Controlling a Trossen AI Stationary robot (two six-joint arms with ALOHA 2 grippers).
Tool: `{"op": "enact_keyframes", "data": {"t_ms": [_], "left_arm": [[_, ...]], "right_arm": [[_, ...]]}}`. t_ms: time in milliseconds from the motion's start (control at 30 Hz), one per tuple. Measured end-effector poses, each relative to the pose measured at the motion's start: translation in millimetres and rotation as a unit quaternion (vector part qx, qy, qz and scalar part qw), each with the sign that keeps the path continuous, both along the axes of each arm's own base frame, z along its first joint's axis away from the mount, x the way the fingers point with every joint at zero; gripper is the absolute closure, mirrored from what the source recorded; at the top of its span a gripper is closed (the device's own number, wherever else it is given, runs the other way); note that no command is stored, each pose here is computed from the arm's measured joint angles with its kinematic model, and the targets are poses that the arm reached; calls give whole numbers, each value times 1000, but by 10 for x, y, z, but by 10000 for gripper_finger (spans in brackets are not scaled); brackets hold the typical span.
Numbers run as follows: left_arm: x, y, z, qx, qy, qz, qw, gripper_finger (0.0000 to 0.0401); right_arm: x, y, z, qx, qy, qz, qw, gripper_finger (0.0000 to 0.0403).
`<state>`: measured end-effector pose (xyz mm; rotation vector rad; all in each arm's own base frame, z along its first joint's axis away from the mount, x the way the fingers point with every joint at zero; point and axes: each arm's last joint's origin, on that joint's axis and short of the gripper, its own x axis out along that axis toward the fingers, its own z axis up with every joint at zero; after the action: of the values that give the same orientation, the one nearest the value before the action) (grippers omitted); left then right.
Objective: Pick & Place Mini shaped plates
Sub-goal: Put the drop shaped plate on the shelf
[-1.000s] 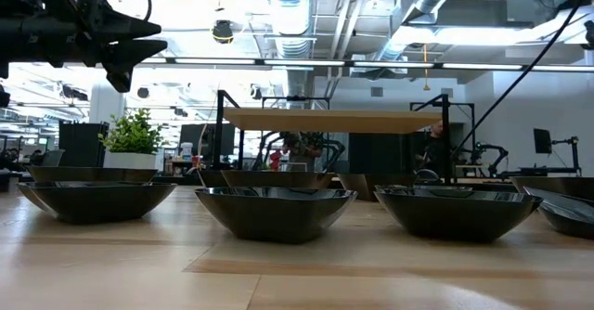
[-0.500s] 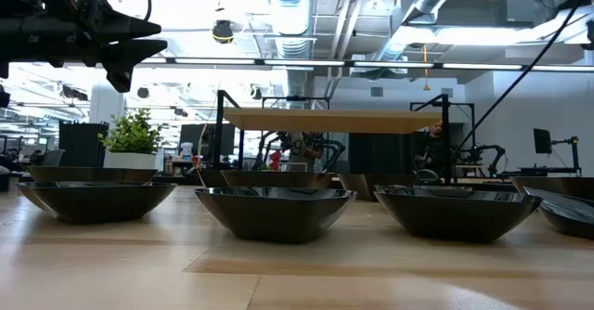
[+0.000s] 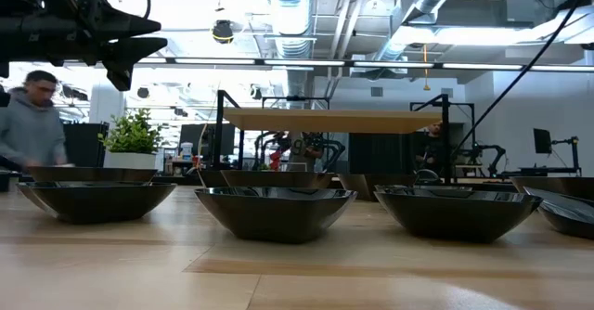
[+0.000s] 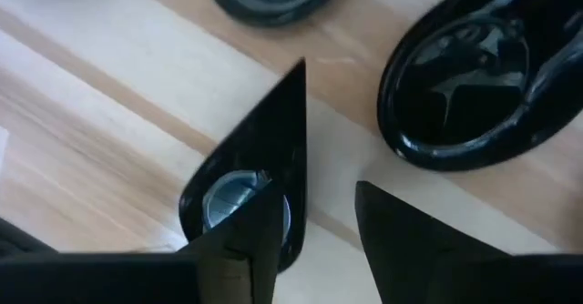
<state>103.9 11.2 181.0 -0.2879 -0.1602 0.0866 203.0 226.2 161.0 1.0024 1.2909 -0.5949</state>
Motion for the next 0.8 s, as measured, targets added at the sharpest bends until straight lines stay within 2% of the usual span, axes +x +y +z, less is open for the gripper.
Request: {"op": "enact_keyframes", "data": {"t_ms": [600,800], "left_arm": [[-1,0,7,0,-4,0,1000,269],[-1,0,8,0,-4,0,1000,269]], "right_arm": [[9,-3,1,1,-2,-1,1000,354],[7,2,13,3,-6,1,1000,393]]}}
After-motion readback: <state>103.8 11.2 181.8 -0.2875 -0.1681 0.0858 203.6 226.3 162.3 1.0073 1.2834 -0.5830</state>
